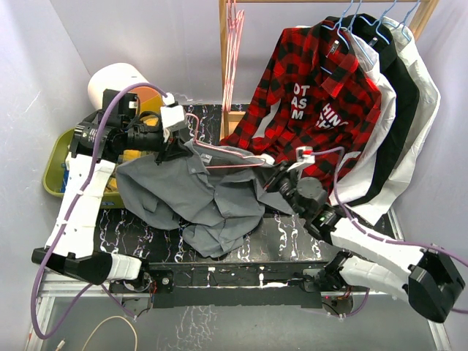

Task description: Place the shirt on the hanger

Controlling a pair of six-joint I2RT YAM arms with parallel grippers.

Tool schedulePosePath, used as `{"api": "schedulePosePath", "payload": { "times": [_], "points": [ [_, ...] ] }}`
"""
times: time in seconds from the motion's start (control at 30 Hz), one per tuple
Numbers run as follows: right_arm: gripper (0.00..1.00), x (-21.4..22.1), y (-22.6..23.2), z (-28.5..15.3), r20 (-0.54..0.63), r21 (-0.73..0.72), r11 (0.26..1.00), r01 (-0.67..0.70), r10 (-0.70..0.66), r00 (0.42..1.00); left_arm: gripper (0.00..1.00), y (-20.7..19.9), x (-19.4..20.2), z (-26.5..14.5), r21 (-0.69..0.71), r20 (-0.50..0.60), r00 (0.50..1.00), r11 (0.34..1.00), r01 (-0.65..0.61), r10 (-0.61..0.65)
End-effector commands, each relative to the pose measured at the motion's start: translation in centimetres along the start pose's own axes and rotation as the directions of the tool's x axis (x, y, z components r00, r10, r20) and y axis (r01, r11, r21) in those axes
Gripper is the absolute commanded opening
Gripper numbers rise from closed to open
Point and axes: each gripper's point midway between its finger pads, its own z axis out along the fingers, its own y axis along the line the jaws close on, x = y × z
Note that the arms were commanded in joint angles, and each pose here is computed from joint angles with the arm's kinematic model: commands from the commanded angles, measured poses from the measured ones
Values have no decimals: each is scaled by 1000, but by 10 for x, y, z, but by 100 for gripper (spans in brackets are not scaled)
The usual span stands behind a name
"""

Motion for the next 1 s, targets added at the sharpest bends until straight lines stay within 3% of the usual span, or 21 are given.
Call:
{"api": "schedulePosePath", "payload": {
  "times": [0.0,0.2,0.4,0.63,0.97],
  "points": [
    [8,-40,-33,-2,78,52,998,-23,19,997,0,-6,-7,-23,-11,-55,974,976,-219,218],
    [8,-43,-54,4,-27,63,998,30,-28,999,0,8,-3,-33,-48,-152,940,948,-316,306],
    [8,-35,-71,2,-115,82,991,101,-91,989,0,17,12,-47,-43,-289,869,901,-432,402],
    [8,-31,-77,-2,-205,44,965,260,-246,947,0,12,-11,-44,-23,-209,879,897,-442,428],
    [8,-84,-103,-5,-173,290,891,350,-310,935,0,26,26,-49,19,-369,822,888,-460,434]
  ]
}}
